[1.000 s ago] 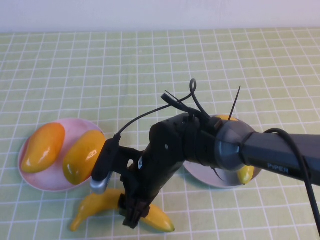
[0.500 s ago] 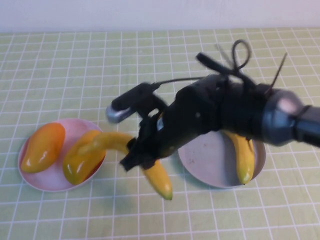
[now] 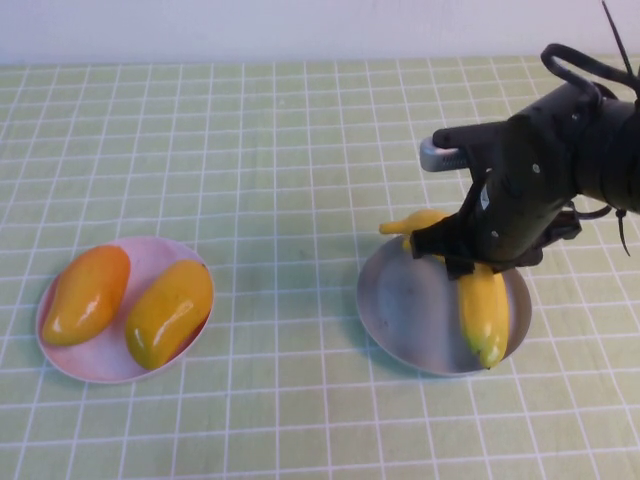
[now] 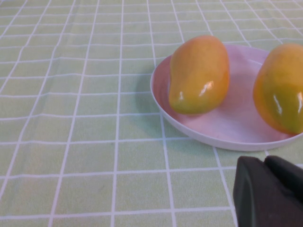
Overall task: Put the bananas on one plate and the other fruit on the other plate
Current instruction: Put another type of fruit in the right plate
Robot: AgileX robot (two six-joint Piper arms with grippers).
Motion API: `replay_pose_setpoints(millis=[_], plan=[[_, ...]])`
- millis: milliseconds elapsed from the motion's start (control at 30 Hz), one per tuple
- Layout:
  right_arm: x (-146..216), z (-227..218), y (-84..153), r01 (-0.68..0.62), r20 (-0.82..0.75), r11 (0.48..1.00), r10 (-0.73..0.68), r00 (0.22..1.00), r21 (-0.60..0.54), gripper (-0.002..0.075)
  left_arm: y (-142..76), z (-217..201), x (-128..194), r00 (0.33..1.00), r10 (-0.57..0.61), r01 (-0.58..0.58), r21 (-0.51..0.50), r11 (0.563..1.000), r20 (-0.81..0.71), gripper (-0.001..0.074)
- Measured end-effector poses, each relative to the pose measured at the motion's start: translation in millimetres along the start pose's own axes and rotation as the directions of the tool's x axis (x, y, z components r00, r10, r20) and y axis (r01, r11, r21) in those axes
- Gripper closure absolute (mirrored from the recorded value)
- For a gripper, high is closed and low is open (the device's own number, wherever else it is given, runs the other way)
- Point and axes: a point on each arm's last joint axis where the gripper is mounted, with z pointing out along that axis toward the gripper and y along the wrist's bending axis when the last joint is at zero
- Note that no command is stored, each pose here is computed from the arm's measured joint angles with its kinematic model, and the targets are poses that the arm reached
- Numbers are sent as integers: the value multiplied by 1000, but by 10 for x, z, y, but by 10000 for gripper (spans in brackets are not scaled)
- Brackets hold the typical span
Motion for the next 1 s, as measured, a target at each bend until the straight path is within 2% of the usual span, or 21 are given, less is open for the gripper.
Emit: replay_pose_setpoints(millis=[500,700,867,1000], plan=[[96,289,29,-37,-46,999,36,998,-36,413,0,0,0,1000,0,0,0,1000,0,736],[92,282,34,-42,-42,998,40,998,-43,266,0,0,0,1000,0,0,0,1000,0,736],[99,123,-3,-38,-32,999,36,999,-36,235,0,0,0,1000,0,0,0,1000,0,736],[112,-241,-43,-21,24,999,22,999,-39,276,0,0,0,1000,0,0,0,1000,0,736]])
